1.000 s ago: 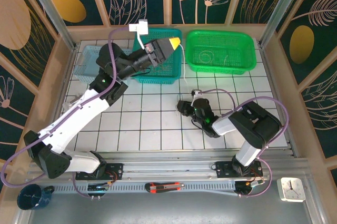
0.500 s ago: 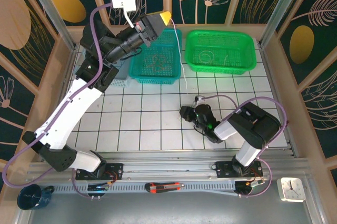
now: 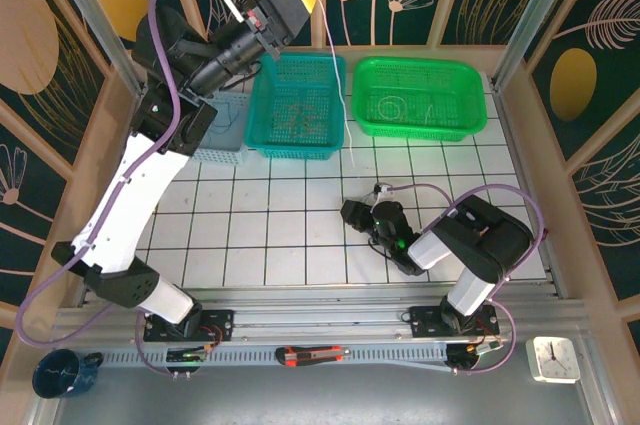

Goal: Untangle the cables

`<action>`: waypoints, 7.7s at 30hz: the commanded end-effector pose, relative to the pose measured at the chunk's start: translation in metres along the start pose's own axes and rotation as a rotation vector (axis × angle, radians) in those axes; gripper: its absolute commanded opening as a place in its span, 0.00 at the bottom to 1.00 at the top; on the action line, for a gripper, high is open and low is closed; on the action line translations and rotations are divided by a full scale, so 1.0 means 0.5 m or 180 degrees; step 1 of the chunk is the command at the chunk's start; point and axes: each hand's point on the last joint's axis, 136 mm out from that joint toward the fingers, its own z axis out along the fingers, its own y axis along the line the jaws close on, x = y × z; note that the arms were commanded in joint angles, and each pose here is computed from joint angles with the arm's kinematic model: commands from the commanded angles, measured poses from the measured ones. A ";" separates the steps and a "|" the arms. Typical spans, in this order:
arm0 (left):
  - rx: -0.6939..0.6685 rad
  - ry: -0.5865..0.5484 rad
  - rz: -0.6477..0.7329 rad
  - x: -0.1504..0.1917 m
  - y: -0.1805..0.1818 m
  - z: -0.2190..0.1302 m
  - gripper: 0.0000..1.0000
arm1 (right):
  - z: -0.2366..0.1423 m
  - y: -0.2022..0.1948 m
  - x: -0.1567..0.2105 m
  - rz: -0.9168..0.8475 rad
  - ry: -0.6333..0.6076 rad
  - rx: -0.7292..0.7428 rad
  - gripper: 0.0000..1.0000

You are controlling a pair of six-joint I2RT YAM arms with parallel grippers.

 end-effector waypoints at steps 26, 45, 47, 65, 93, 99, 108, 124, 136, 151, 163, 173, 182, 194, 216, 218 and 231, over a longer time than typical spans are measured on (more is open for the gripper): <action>-0.0011 -0.0329 0.0407 -0.110 -0.024 0.044 0.00 | -0.034 -0.082 0.050 -0.0179 0.0300 0.0684 0.35; 0.0137 -0.0279 0.0307 -0.111 -0.047 0.041 0.00 | -0.089 0.150 -0.072 -0.0804 -0.0077 -0.0445 0.59; 0.0164 -0.0254 0.0263 -0.106 -0.046 0.044 0.00 | -0.102 0.197 -0.092 -0.0920 -0.0134 -0.0636 0.59; 0.0532 -0.0182 -0.0148 -0.080 -0.054 0.079 0.00 | -0.097 0.365 -0.230 -0.1425 -0.0798 -0.0757 0.63; 0.0487 -0.0210 0.0027 -0.105 -0.097 0.042 0.00 | -0.148 0.420 -0.301 -0.1486 -0.0958 -0.0975 0.67; 0.0528 -0.0227 0.0041 -0.113 -0.114 0.032 0.00 | -0.140 0.439 -0.294 -0.1427 -0.0976 -0.1118 0.67; 0.0603 -0.0221 0.0039 -0.114 -0.128 0.028 0.00 | -0.128 0.449 -0.286 -0.1428 -0.0939 -0.1189 0.66; 0.0603 -0.0226 0.0044 -0.114 -0.128 0.029 0.00 | -0.121 0.451 -0.275 -0.1438 -0.0884 -0.1210 0.61; 0.0665 -0.0310 0.0036 -0.125 -0.137 0.028 0.00 | -0.062 0.436 -0.268 -0.1578 -0.0871 -0.0976 0.38; 0.0654 -0.0591 0.0122 -0.168 -0.156 0.010 0.00 | 0.012 0.225 -0.081 -0.1107 -0.0192 -0.0574 0.07; 0.0558 -0.0743 0.0242 -0.194 -0.165 -0.009 0.00 | 0.008 0.113 0.005 -0.0845 0.0076 -0.0293 0.20; 0.0492 -0.0849 0.0377 -0.215 -0.180 -0.030 0.00 | -0.002 0.055 0.040 -0.0754 0.0177 -0.0074 0.32; 0.0437 -0.0909 0.0457 -0.229 -0.190 -0.047 0.00 | -0.009 0.020 0.060 -0.0692 0.0228 0.0089 0.34; 0.0266 -0.1066 0.0673 -0.264 -0.212 -0.091 0.00 | -0.012 -0.010 0.073 -0.0648 0.0251 0.0255 0.42; -0.0372 -0.1335 0.1103 -0.317 -0.208 -0.165 0.00 | -0.036 -0.093 0.069 -0.0650 0.0206 0.0895 0.50; -0.0459 -0.1315 0.1124 -0.318 -0.206 -0.175 0.00 | -0.037 -0.102 0.062 -0.0686 0.0197 0.1037 0.50; -0.1108 -0.1186 0.1356 -0.314 -0.159 -0.219 0.00 | -0.086 -0.178 0.006 -0.0639 0.0011 0.1953 0.50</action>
